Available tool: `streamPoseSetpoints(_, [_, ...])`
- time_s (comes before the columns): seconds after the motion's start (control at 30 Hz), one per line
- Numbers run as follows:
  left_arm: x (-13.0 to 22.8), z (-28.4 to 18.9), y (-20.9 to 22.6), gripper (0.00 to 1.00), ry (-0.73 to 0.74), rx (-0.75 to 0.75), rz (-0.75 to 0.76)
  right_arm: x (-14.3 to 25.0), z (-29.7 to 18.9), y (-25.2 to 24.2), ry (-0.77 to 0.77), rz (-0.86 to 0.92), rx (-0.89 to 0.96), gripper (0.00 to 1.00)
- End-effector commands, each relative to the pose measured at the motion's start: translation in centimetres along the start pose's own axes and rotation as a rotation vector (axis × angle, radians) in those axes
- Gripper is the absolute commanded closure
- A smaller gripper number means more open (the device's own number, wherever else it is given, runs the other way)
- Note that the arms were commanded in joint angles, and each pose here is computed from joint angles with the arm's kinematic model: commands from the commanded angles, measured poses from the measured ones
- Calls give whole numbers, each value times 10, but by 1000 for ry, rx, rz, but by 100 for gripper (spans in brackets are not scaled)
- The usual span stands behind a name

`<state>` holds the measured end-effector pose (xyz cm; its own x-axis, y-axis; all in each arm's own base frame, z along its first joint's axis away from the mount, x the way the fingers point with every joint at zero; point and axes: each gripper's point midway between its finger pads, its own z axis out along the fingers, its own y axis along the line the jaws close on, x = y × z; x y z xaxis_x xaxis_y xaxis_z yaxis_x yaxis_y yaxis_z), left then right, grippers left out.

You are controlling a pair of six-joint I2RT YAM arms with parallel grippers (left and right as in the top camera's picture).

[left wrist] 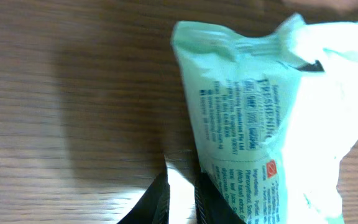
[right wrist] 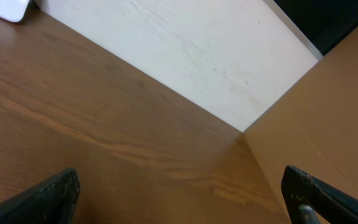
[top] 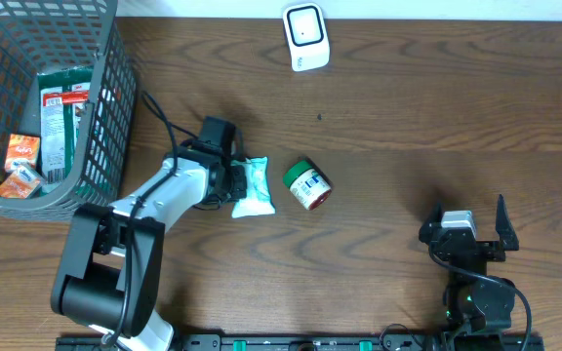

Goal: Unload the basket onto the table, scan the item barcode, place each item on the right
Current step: 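Lower the pouch onto the table and push it against the jar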

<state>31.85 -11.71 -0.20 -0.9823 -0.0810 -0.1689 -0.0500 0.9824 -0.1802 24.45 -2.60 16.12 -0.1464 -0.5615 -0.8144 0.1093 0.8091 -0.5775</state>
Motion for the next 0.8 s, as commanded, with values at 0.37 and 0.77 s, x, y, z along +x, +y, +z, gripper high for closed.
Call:
streamPoseSetpoints(0.37, [-34,1,7,78,-177,-124,44,0,0,0,2,-7,2,1])
streamPoseSetpoints(0.77, [-15,5,-28,78,-103,12,95,0,0,0,2,-8,2,1])
